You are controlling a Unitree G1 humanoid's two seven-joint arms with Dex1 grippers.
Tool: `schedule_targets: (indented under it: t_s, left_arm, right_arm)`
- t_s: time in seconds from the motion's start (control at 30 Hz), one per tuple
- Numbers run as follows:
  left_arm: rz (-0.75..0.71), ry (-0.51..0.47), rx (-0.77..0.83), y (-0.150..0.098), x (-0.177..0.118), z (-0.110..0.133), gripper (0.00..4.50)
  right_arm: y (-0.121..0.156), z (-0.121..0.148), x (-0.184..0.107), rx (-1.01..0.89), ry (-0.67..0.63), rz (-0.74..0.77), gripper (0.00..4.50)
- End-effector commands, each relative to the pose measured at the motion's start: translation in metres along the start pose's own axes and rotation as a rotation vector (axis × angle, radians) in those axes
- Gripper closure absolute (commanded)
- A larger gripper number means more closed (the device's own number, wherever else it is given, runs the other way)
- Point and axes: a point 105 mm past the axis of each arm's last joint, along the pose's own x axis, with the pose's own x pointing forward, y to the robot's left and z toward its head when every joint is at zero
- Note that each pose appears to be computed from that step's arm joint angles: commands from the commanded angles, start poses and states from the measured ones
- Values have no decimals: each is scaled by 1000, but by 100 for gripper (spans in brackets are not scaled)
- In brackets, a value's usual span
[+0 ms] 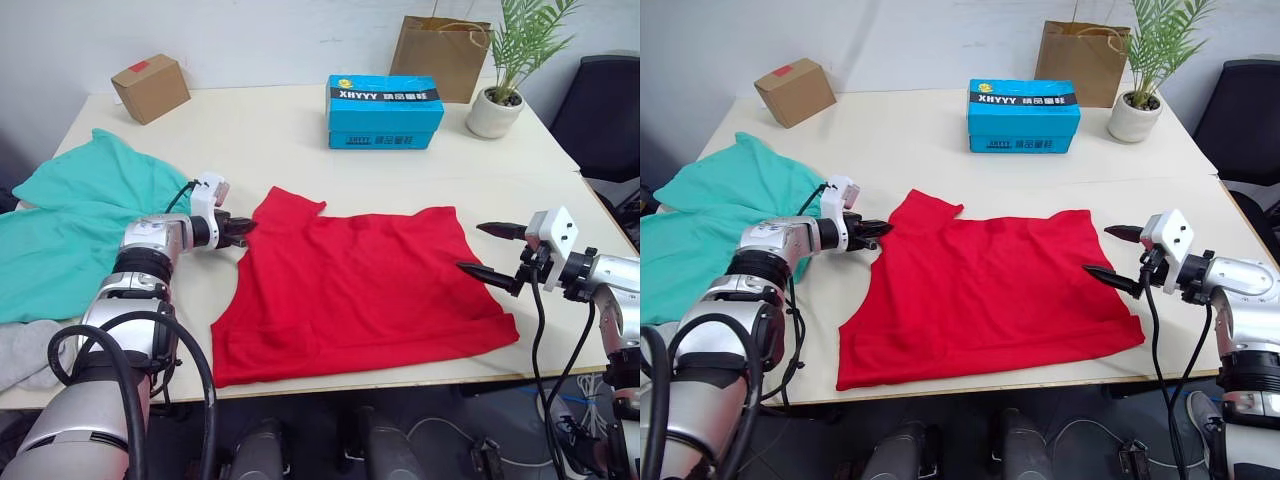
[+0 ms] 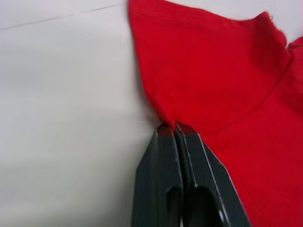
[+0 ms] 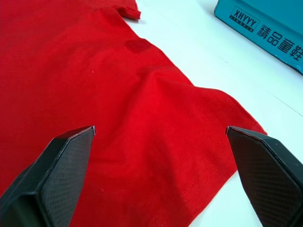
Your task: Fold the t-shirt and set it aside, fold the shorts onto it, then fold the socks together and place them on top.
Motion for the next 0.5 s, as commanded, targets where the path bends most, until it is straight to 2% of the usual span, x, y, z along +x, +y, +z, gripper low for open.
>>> schedule_targets:
  t_s: [0.03,0.23,0.5]
  left_arm:
    - [-32,-92,-9,-4,-2,17,447]
    - [-80,-161,71,-5,-10,26,447]
    - [-115,-134,197,-7,-12,15,447]
  right_arm:
    - [-14,8,-3,-38,1,-31,0]
    - [-39,-2,7,-51,94,-100,0]
    - [-63,-5,34,-2,148,-204,0]
